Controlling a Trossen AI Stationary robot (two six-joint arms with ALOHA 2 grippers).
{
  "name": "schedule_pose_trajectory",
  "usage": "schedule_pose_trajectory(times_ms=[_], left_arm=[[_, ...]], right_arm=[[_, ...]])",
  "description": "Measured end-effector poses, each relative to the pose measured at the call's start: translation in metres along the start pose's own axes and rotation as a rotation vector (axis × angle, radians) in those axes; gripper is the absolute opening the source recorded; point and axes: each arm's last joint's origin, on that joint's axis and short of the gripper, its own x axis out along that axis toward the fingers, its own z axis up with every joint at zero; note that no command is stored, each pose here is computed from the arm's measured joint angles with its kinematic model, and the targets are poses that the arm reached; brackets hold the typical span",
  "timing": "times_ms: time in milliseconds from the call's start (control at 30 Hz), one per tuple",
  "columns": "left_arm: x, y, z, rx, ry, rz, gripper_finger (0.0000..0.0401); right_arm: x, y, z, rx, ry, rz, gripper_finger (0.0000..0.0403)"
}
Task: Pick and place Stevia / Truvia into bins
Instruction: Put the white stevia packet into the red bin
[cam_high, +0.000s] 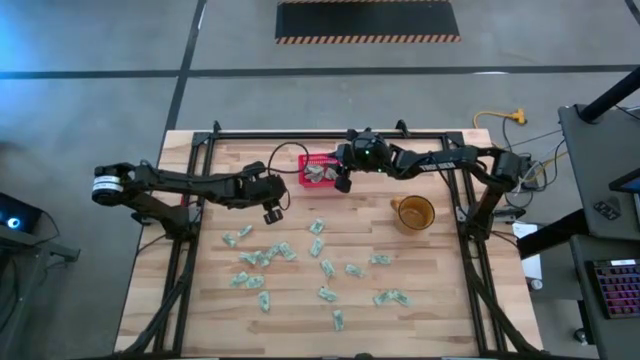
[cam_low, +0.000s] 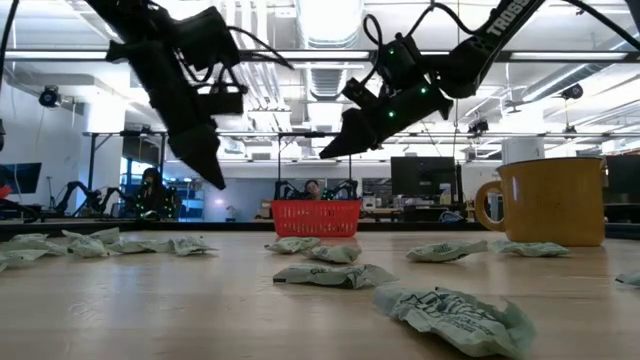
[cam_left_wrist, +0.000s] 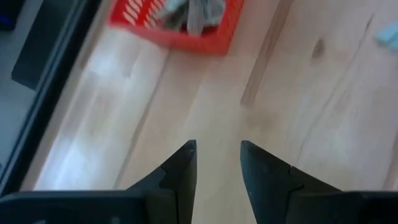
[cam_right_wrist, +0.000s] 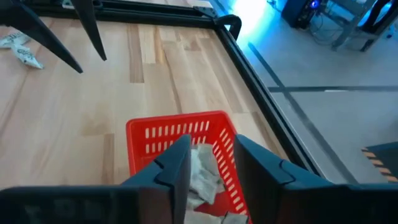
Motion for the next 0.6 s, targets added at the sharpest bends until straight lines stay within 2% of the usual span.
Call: schedule_pose_trajectory(times_ms=[67, 233, 367, 500, 600], left_arm=[[0.004, -0.002, -0.007, -0.001, 0.019, -0.033, 0.0107], [0.011, -0.012, -0.025, -0.042, 0.078, -0.235, 0.0107], [0.015, -0.02, -0.032, -0.06, 0.04, -0.344, 0.0107], [0.016, -0.027, -0.033, -0.05, -0.02, -0.421, 0.0107], [0.014, -0.031, -0.031, -0.026, -0.06, -0.46, 0.0107]], right_arm=[[-0.002, 0.0, 0.0, 0.002, 0.026, 0.007, 0.0124], [-0.007, 0.007, -0.007, -0.013, 0.139, 0.068, 0.0132], [-0.012, 0.016, -0.012, -0.021, 0.203, 0.191, 0.0129], [-0.016, 0.03, -0.016, -0.036, 0.259, 0.327, 0.0123], [-0.018, 0.04, -0.019, -0.047, 0.296, 0.385, 0.0119]])
